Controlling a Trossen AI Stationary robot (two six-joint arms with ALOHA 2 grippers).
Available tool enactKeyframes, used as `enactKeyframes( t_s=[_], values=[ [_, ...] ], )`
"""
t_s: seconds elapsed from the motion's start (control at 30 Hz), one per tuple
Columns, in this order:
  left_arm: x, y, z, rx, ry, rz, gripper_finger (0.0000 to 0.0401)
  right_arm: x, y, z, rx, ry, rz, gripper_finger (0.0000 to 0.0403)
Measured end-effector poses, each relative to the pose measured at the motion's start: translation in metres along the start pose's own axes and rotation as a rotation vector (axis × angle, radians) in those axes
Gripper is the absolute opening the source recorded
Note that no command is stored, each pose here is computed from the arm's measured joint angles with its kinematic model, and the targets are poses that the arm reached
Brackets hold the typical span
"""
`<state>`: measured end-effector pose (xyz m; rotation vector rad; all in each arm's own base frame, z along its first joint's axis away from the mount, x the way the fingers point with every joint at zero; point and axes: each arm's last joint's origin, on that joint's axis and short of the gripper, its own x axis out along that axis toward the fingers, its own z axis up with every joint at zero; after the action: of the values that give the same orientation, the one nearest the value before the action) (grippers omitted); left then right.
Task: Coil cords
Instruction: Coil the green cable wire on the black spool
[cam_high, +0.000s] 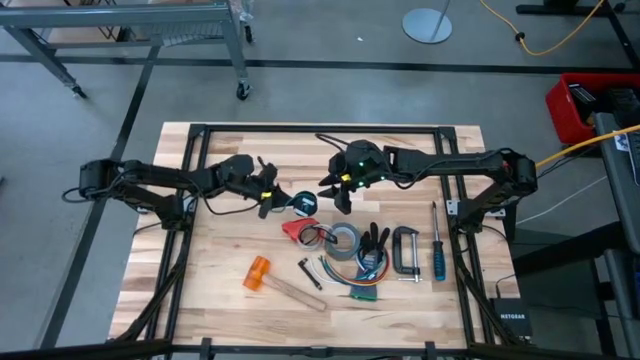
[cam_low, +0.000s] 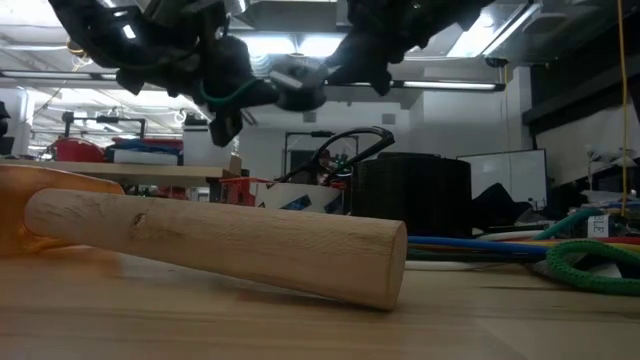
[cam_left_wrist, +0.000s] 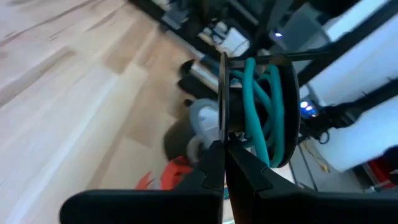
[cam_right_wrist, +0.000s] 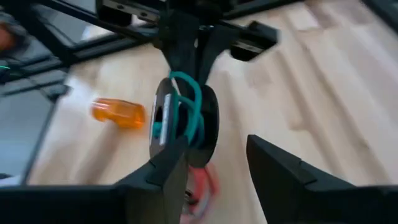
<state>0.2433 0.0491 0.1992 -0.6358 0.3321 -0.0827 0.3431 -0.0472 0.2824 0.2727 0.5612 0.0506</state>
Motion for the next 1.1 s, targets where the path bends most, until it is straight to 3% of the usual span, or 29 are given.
enactKeyframes(
  t_s=[0.17, 0.67, 1.1],
  values=[
    [0.001, -0.002, 0.0, 0.052, -0.002, -0.013, 0.0, 0.011, -0.001, -0.004, 0.021, 0.023, 0.098, 0.0167],
    [0.003, -0.01, 0.0, 0.237, -0.029, -0.052, 0.0, 0.012, 0.0, -0.005, 0.022, 0.034, 0.12, 0.0167],
    [0.002, -0.014, 0.006, 0.292, -0.091, -0.079, 0.0, 0.012, 0.001, -0.003, 0.016, 0.025, 0.164, 0.0167]
  ],
)
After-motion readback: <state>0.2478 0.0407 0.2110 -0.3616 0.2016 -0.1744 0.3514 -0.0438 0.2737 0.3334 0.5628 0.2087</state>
